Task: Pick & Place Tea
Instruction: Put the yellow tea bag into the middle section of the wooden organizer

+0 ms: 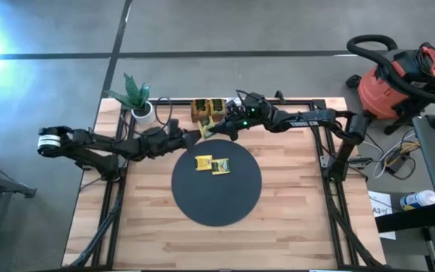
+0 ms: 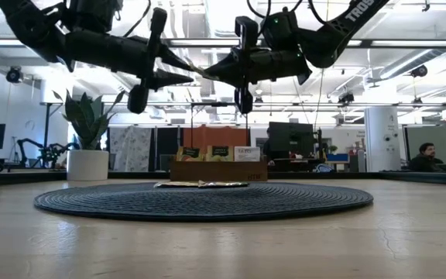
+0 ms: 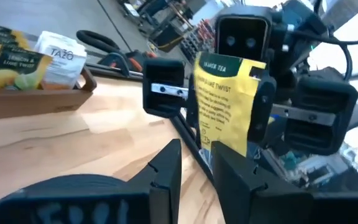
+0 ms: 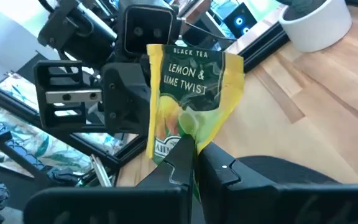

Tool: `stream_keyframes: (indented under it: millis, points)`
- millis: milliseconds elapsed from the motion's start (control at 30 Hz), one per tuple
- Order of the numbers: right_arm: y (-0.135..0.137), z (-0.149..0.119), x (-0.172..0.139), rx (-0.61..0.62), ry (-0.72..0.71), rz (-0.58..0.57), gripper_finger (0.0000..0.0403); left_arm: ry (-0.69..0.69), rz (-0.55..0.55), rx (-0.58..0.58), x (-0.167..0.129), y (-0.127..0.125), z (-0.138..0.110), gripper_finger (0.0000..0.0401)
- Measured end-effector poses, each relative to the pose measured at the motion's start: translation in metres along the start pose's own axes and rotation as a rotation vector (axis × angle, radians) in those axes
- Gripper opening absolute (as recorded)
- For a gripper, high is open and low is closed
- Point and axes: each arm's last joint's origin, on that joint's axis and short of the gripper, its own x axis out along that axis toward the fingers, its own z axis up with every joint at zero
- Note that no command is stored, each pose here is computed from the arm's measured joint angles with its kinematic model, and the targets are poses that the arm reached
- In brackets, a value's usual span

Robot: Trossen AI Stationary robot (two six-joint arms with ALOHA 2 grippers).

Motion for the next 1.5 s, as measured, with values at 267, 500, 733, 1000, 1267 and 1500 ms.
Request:
stream_keyframes:
  millis: [267, 500, 733, 1000, 1267, 1500]
  points:
    - [-0.005, 0.013, -0.014, -0.001, -0.058, -0.053, 0.0008, 0.032, 0.011, 0.040, -0.010, 0.006, -0.002, 0.0083]
    - [-0.007, 0.015, -0.017, 0.005, -0.059, -0.062, 0.0008, 0.006, -0.021, 0.025, -0.015, 0.003, 0.002, 0.0083]
    - [-0.003, 0.012, -0.013, 0.003, -0.043, -0.045, 0.0008, -0.007, -0.035, 0.029, -0.016, 0.002, 0.003, 0.0083]
    - [0.003, 0.006, -0.008, -0.001, -0.024, -0.026, 0.0008, -0.036, -0.022, 0.055, -0.016, 0.002, 0.005, 0.0083]
    - [0.004, 0.006, -0.008, 0.013, -0.012, -0.010, 0.0008, -0.041, -0.025, 0.054, -0.015, 0.001, 0.006, 0.0083]
    - [0.006, 0.007, -0.008, 0.013, -0.013, -0.003, 0.0008, -0.028, -0.010, 0.060, -0.016, 0.005, 0.003, 0.0083]
